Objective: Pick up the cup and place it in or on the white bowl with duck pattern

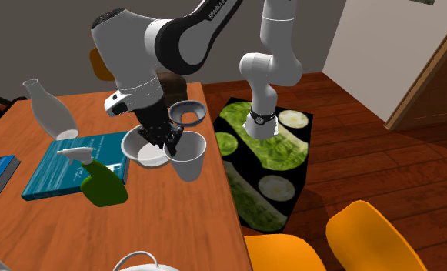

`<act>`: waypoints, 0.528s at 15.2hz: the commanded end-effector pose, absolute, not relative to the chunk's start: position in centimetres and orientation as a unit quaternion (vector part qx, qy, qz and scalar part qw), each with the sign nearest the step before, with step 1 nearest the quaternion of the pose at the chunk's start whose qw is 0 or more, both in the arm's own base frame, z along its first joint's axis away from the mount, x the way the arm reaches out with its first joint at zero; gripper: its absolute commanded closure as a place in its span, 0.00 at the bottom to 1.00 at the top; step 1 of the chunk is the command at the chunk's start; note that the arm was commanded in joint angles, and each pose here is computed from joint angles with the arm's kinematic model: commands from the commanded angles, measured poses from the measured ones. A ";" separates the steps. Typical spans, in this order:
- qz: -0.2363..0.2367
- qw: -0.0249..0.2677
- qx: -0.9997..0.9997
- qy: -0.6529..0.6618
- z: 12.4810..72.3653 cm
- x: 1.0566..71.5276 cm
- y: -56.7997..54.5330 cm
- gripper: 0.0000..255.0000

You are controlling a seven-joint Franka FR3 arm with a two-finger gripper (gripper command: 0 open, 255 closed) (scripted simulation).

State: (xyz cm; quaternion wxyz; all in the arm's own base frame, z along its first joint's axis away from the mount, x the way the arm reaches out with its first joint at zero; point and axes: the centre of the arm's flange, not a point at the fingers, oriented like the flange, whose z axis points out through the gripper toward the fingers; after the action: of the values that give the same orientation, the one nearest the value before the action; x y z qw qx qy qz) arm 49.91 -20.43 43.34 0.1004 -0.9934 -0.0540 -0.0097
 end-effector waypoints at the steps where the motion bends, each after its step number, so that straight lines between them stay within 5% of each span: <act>1: -0.010 0.100 -0.993 -0.054 44.5 50.0 -20.4 1.00; 8: -0.010 0.100 -0.993 -0.054 47.7 48.9 -21.1 1.00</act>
State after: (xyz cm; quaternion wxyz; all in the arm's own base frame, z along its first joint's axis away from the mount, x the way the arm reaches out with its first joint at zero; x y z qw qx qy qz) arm 49.47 -20.80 47.41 0.1004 -0.9934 -0.0540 -0.0098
